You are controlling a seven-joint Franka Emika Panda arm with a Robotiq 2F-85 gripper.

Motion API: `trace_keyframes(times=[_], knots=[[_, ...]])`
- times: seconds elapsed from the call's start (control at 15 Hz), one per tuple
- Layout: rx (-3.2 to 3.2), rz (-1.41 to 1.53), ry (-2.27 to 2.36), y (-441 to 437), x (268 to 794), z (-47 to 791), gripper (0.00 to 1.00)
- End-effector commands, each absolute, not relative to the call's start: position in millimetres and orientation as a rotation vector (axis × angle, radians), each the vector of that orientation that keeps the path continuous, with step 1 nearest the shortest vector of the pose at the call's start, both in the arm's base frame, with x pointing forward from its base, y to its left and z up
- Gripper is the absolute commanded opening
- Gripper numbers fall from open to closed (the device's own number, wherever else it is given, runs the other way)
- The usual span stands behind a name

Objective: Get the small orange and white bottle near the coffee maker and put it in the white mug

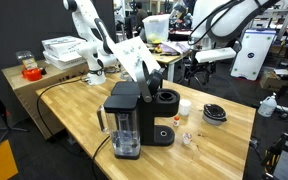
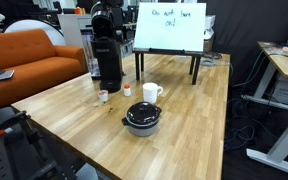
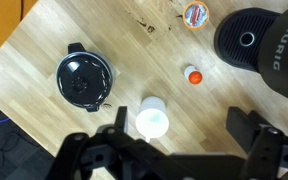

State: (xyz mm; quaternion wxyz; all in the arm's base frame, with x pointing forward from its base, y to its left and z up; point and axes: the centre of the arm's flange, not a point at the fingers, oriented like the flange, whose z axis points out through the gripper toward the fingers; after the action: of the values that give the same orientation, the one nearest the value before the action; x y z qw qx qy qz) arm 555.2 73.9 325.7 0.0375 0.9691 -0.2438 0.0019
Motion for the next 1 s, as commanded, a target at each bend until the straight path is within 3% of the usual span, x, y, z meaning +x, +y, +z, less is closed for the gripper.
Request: trace_keyframes(times=[0.0, 0.67, 0.73, 0.93], knots=[[2.994, -0.022, -0.755, 70, 568, 314, 1.00], [2.977, -0.088, -1.014, 80, 628, 239, 1.00], [2.975, -0.101, -0.951, 77, 610, 248, 1.00], [2.976, -0.104, -0.980, 79, 621, 234, 1.00]])
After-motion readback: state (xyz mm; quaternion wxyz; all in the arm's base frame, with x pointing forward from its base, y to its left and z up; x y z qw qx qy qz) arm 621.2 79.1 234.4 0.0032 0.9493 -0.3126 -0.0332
